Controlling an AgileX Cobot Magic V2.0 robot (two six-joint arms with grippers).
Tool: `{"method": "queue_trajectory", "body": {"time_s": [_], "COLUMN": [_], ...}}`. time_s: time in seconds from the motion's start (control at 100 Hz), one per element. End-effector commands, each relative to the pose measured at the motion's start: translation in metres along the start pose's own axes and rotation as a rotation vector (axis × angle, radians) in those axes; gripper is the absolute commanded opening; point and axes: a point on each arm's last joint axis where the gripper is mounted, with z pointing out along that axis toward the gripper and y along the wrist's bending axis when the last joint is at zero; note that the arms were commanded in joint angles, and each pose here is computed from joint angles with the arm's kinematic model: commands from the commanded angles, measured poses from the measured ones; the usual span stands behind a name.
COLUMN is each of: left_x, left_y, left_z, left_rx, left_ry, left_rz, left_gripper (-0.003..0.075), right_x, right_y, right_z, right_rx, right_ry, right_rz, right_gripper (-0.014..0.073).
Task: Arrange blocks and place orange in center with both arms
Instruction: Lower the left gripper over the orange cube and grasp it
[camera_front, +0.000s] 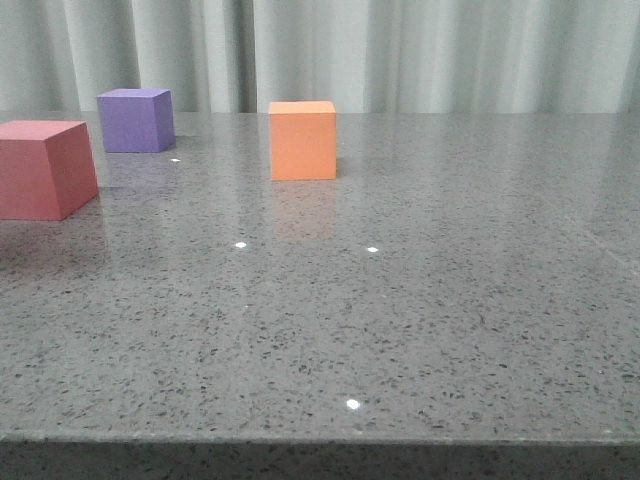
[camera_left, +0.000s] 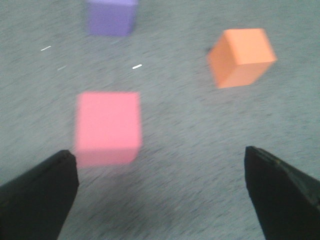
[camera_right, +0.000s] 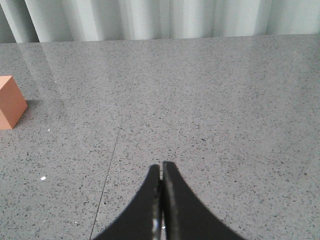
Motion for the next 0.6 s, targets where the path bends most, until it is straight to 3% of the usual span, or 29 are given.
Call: {"method": "queue_trajectory", "body": {"time_s": [0.0,0.23,0.4,0.59], "left_x": [-0.026,-0.057,-0.07,-0.083], "left_y": [-0.026,-0.08,-0.112,-0.139], "left_z": [0.008,0.077,0.126,0.153], "left_rx": [0.094,0.118,0.075,0.006], "left_ry": [-0.104,-0.026,0.029,0.013], "left_rz": [0.01,0.092,0.138,0.182], "left_gripper": [0.0627,0.0627,0.0627,0.0627], "right_x": [-0.015,-0.015,-0.015,-0.015], "right_y": [0.002,0.002,0.002,0.002], "right_z": [-0.003,-0.003,-0.003,-0.003], "right_rx": [-0.012,-0.012,-0.012,-0.012], "right_ry": [-0.1,-0.1,-0.1,-0.1], "right_rz": [-0.017,-0.017,-0.017,-0.017], "right_gripper": [-0.0068,-0.0068,-0.0068,-0.0068]}}
